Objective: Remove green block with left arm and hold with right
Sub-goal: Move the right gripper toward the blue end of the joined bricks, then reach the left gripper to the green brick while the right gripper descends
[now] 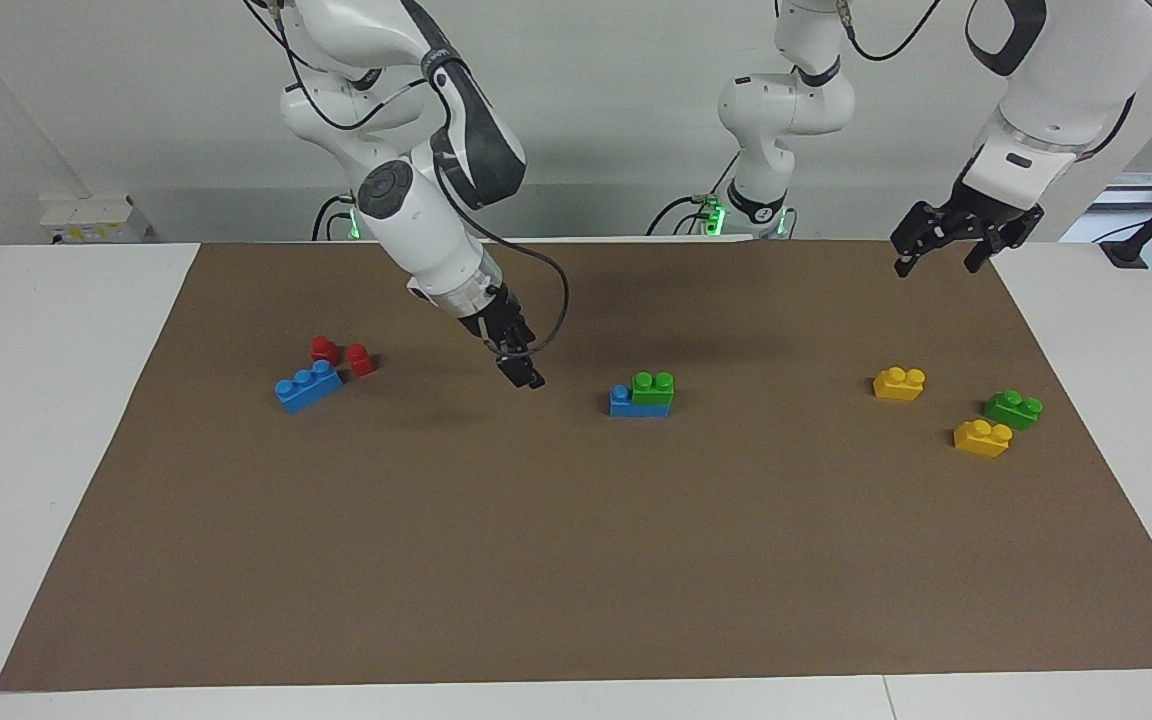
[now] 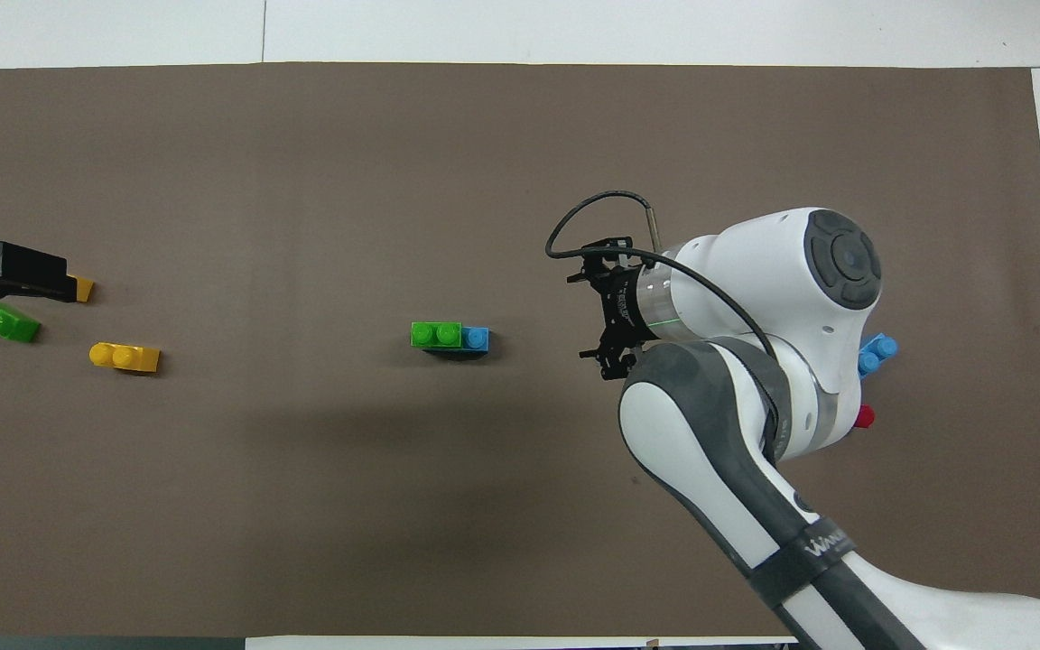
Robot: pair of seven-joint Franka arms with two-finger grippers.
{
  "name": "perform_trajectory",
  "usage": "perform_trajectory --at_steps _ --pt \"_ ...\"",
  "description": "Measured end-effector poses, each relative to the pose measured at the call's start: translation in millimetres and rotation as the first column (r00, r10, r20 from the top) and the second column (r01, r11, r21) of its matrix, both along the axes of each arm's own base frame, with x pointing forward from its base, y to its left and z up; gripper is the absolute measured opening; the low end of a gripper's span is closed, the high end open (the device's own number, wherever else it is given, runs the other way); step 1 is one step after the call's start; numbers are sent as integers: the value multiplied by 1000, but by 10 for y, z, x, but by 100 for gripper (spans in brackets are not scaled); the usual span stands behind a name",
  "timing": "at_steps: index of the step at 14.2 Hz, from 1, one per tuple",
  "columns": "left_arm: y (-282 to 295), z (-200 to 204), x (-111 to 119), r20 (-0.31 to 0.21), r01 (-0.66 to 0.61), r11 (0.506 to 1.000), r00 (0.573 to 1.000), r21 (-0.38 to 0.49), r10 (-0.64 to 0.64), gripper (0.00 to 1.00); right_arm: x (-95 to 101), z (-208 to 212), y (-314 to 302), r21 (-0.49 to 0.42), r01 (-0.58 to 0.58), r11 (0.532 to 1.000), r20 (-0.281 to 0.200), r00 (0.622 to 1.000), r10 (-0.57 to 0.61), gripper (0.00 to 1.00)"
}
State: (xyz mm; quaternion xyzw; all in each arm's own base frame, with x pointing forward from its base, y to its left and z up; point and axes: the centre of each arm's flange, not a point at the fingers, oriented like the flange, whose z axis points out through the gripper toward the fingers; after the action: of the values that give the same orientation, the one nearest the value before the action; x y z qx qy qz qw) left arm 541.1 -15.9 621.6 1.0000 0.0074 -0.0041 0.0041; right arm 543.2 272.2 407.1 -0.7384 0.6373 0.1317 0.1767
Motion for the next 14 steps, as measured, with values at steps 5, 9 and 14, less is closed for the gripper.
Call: perform_trajectory --at_steps 5,9,14 --pt "-329 -117 -74 -10 -354 935 935 6 354 100 -81 -441 314 2 47 999 -33 998 -47 90" --pt "-1143 -360 -313 4 -626 779 779 -3 626 100 -117 -704 507 27 76 997 -36 996 -76 92" --pt "-1887 -793 -568 5 -873 483 484 -58 875 100 -215 -886 773 47 100 994 -17 995 -99 90"
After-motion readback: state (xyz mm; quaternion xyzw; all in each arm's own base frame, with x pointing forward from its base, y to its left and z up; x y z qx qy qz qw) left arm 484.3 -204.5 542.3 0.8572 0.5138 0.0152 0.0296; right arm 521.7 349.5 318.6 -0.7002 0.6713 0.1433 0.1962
